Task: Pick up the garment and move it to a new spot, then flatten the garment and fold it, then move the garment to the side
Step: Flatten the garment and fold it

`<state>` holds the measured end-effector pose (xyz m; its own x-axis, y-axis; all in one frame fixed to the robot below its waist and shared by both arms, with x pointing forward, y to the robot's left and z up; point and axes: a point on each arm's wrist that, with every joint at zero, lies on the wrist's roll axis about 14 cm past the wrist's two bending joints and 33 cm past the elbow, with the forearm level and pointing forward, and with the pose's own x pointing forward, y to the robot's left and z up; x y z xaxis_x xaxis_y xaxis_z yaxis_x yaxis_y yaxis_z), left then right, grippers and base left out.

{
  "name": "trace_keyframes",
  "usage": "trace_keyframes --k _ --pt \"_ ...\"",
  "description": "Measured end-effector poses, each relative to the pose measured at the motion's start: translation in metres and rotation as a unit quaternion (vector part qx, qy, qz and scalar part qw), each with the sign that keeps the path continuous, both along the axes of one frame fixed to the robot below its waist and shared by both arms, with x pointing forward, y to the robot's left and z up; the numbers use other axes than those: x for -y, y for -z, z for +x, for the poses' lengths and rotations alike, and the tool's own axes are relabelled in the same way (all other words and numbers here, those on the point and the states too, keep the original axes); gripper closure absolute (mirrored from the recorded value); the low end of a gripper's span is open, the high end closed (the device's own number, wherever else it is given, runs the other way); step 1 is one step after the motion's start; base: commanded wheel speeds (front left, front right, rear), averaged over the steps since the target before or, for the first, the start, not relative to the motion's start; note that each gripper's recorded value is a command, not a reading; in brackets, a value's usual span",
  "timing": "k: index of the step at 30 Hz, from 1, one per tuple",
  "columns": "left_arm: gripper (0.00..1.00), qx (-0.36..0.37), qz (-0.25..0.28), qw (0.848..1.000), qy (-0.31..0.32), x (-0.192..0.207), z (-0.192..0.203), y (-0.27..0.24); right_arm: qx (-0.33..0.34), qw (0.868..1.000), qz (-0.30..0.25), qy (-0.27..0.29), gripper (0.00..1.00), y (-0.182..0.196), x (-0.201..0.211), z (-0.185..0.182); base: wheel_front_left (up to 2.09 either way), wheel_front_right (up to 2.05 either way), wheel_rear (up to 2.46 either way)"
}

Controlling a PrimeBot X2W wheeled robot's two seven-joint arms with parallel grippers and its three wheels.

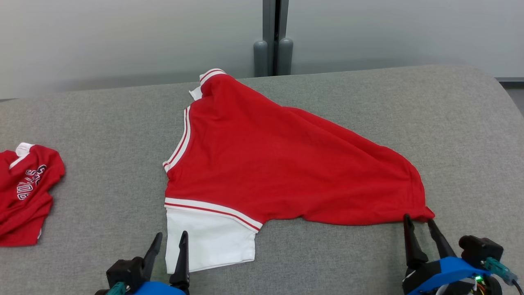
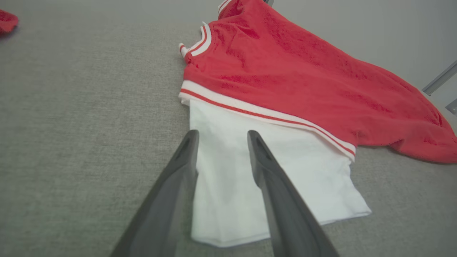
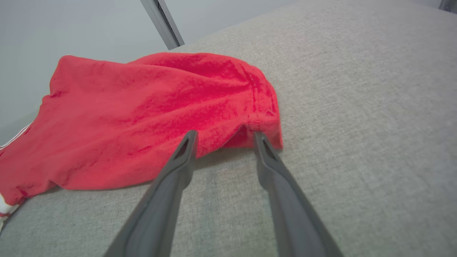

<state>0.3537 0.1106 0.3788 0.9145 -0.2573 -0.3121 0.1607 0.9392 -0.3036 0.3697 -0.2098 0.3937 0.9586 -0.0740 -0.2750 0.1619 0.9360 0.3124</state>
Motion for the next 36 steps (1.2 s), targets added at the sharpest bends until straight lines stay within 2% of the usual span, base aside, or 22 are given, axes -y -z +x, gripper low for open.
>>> trace_keyframes --k 3,10,18,27,36 --pt "0.0 0.024 0.007 1.0 -0.019 -0.013 0.003 -0.013 0.017 1.0 -0.023 0.008 0.0 -0.011 0.014 -0.003 0.0 0.0 0.0" --pt "0.0 0.113 0.046 0.99 -0.066 -0.049 0.018 -0.062 0.105 0.992 -0.071 0.011 0.0 -0.067 0.026 0.011 0.0 0.0 0.0" --pt "0.0 0.17 0.098 0.976 -0.092 -0.071 0.016 -0.096 0.178 0.978 -0.105 -0.043 0.0 -0.113 -0.008 0.017 0.0 0.0 0.0" --pt "0.0 0.162 0.122 0.972 -0.12 -0.091 -0.003 -0.094 0.18 0.972 -0.126 -0.086 0.0 -0.112 -0.034 -0.001 0.0 0.0 0.0" --pt "0.0 0.146 0.122 0.975 -0.116 -0.09 -0.01 -0.084 0.158 0.975 -0.123 -0.094 0.0 -0.097 -0.039 -0.009 0.0 0.0 0.0"
